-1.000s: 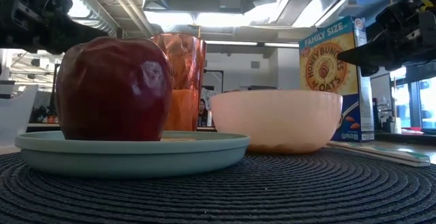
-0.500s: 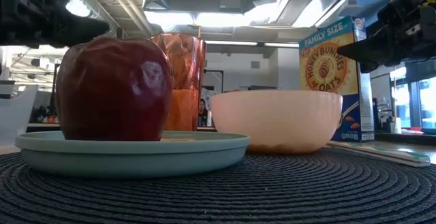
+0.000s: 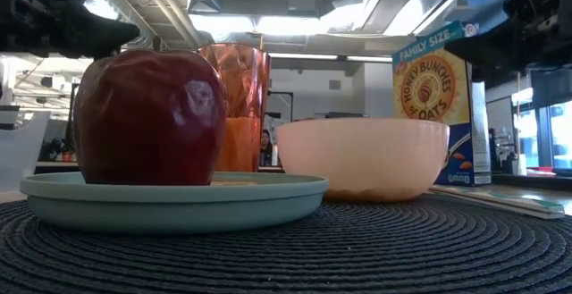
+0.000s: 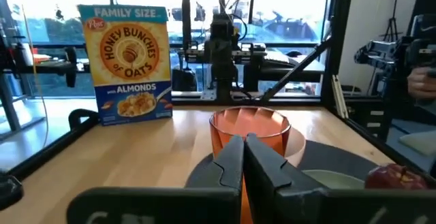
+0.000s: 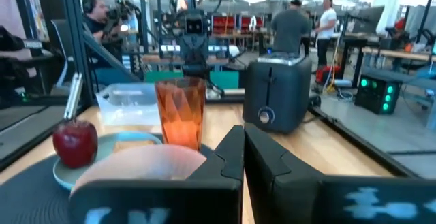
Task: Arrange a breakfast setting
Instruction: Return to Home Position
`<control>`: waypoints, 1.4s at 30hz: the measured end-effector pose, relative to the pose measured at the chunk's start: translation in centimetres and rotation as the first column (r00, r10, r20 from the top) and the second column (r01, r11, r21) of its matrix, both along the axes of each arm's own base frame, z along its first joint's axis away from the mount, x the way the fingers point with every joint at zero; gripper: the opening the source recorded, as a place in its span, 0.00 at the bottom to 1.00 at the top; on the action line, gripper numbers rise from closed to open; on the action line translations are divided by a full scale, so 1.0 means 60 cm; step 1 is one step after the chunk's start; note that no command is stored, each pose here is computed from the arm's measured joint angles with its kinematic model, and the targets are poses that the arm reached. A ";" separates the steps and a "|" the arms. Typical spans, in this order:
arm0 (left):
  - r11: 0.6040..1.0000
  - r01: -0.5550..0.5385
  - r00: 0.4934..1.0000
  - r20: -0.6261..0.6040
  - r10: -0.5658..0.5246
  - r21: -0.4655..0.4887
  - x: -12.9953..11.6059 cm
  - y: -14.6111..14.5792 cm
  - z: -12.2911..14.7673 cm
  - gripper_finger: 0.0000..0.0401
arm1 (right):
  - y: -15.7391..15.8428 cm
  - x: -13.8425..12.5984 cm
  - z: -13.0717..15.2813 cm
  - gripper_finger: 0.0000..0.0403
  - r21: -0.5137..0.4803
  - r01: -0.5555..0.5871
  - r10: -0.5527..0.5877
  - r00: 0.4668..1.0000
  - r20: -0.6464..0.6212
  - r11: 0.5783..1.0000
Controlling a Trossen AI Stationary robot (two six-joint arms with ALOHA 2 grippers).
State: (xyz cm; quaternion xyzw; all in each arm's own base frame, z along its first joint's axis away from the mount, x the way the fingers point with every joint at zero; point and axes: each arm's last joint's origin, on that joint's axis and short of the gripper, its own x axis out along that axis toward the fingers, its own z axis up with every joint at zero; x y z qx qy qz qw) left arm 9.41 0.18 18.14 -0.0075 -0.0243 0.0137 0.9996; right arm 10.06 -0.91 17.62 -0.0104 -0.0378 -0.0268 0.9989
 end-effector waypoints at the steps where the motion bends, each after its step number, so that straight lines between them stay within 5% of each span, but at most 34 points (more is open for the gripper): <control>1: 1.000 0.001 1.000 -0.007 -0.001 0.000 -0.001 0.000 0.004 0.00 | 0.000 -0.001 0.003 0.00 0.001 0.000 0.000 1.000 0.012 1.000; 12: 1.000 0.005 0.999 -0.044 -0.005 0.001 0.001 0.000 -0.011 0.00 | 0.002 -0.009 0.011 0.00 -0.001 -0.012 0.012 0.997 0.076 1.000; 42: 0.999 -0.034 0.999 -0.032 0.033 -0.035 0.006 0.002 -0.024 0.00 | 0.004 -0.006 -0.011 0.00 0.009 -0.071 0.071 0.997 -0.033 0.997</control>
